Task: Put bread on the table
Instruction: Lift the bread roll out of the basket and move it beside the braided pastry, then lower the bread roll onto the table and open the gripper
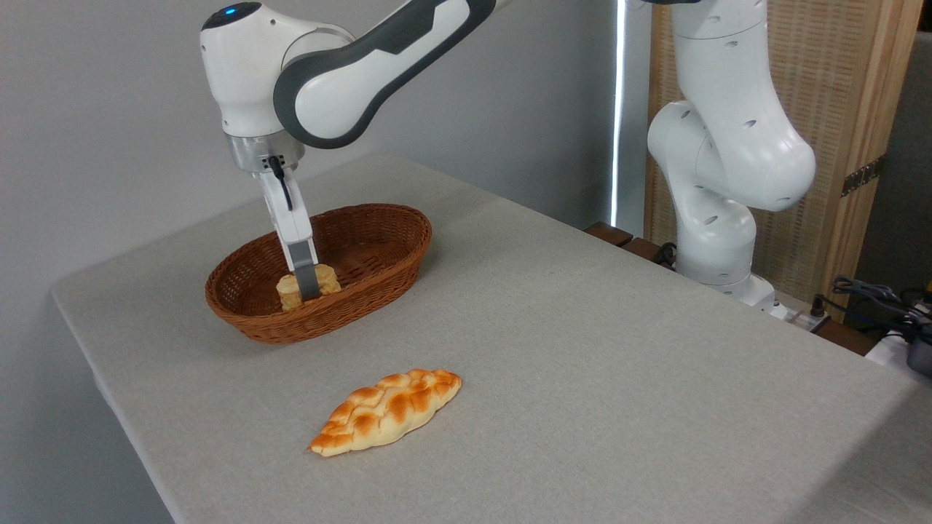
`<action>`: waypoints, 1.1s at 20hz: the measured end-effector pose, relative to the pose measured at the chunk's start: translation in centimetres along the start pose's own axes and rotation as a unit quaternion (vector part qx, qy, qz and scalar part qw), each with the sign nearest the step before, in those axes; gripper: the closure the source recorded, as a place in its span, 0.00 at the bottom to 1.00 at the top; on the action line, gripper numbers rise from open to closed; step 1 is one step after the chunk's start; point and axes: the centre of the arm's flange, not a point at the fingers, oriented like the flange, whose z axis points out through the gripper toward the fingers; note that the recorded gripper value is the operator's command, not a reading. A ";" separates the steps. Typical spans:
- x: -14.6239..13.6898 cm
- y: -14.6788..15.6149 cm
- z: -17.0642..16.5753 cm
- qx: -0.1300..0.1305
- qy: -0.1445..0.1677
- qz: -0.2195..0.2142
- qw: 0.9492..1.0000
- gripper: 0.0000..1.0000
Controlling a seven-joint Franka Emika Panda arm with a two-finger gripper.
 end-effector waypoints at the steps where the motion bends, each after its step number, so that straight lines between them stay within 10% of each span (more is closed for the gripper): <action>1: 0.1 0.0 -0.3 0.002 0.002 -0.001 1.000 0.45; 10: -2.0 -2.1 -9.7 0.054 0.050 -0.062 0.995 0.43; 15: -7.8 -8.0 -9.4 0.047 0.016 -0.129 0.990 0.02; 22: -11.5 -11.5 -6.0 0.031 -0.016 -0.169 0.985 0.00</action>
